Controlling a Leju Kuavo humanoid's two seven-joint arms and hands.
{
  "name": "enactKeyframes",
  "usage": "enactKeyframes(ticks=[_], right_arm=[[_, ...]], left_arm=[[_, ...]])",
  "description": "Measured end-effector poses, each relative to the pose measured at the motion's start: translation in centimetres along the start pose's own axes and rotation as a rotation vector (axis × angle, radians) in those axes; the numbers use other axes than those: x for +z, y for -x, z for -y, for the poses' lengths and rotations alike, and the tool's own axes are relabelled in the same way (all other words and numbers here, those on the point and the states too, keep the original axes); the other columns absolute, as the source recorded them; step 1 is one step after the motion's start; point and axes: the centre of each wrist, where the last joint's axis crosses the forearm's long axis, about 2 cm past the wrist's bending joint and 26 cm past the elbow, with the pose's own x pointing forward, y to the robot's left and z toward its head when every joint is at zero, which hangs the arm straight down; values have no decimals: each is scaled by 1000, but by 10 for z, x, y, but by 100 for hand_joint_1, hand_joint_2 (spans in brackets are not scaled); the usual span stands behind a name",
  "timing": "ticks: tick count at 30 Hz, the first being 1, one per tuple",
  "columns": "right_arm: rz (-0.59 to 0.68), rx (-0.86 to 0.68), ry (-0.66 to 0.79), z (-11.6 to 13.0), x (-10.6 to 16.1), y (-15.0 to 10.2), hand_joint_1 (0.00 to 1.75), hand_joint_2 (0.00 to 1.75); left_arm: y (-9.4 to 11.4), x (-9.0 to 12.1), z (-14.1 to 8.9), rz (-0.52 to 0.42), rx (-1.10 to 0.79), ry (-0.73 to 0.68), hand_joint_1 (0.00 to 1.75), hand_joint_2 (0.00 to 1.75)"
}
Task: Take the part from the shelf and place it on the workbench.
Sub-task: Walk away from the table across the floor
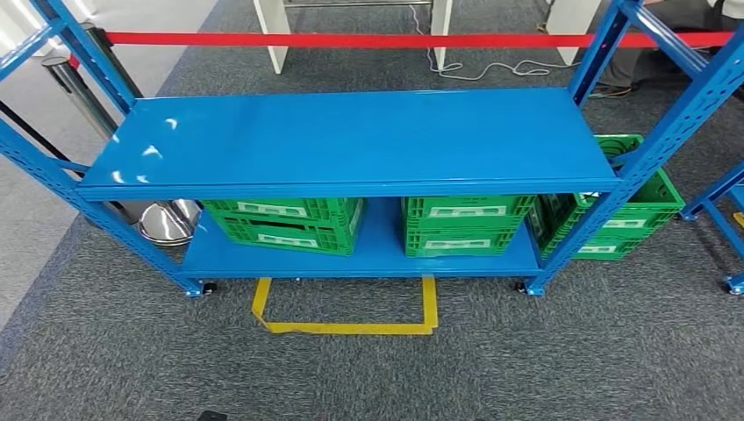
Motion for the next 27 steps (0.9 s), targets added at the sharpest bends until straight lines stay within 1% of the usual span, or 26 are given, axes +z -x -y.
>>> enactKeyframes(ticks=[27], right_arm=[[-34,10,-1,0,0,0,0,0]], left_arm=[[-3,0,1,5,0,3,0,0]])
